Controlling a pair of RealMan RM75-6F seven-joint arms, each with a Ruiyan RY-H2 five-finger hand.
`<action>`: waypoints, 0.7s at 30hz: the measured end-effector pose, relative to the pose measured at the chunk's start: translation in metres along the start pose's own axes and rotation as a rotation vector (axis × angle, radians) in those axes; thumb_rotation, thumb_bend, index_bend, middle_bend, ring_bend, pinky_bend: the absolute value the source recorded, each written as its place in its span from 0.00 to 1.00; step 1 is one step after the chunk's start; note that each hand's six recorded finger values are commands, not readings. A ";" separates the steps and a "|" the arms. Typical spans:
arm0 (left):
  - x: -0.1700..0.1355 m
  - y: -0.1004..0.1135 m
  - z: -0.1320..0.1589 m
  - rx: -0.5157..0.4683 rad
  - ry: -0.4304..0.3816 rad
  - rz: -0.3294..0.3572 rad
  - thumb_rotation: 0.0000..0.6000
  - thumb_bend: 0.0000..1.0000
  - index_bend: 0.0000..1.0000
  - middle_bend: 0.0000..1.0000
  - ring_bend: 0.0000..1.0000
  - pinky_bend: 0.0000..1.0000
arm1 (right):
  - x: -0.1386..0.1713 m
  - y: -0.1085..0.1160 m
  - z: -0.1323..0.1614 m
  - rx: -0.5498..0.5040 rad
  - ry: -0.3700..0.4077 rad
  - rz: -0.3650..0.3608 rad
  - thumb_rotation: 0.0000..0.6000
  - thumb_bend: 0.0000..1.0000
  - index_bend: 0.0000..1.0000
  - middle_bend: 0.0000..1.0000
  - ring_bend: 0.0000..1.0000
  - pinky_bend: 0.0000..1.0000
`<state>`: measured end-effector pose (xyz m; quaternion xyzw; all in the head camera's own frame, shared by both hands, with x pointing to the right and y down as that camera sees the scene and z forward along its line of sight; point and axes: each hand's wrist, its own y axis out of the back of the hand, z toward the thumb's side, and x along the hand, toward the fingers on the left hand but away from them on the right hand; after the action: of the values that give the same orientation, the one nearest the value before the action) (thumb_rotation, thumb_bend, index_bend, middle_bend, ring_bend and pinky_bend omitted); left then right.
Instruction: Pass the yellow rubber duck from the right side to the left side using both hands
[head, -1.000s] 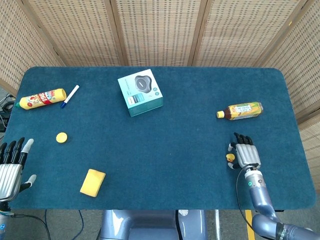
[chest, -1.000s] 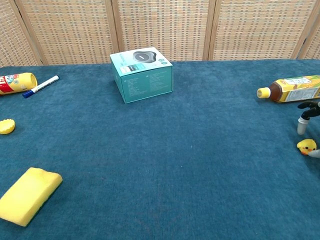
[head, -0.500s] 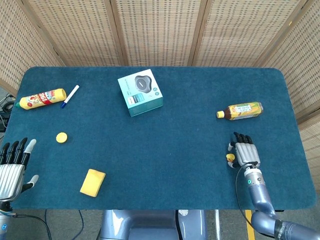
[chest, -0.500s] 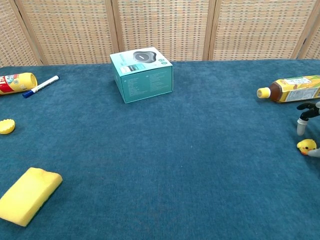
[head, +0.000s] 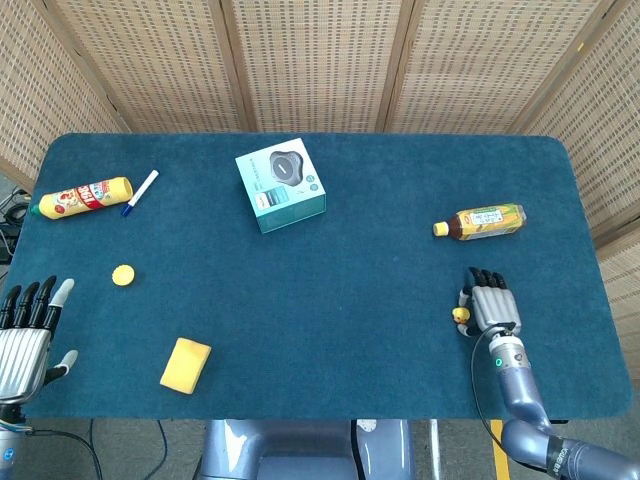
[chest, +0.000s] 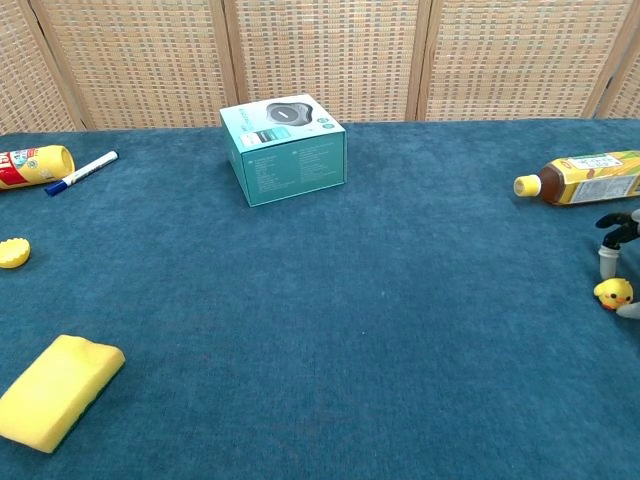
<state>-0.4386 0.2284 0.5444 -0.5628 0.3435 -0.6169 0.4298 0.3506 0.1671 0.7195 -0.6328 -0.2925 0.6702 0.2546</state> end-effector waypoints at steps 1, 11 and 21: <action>0.000 0.000 0.000 -0.001 0.000 0.000 1.00 0.21 0.00 0.00 0.00 0.00 | 0.000 0.000 0.000 0.003 0.000 0.001 1.00 0.19 0.49 0.06 0.00 0.00; 0.000 0.000 0.001 -0.004 -0.006 -0.002 1.00 0.21 0.00 0.00 0.00 0.00 | -0.003 -0.003 0.005 0.009 0.000 0.012 1.00 0.21 0.53 0.07 0.00 0.00; 0.000 0.000 0.002 -0.005 -0.012 -0.005 1.00 0.22 0.00 0.00 0.00 0.00 | -0.001 0.005 0.011 0.018 0.013 -0.005 1.00 0.22 0.53 0.07 0.00 0.00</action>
<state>-0.4368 0.2283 0.5451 -0.5685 0.3410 -0.6136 0.4290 0.3402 0.1623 0.7169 -0.6342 -0.2862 0.6680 0.2640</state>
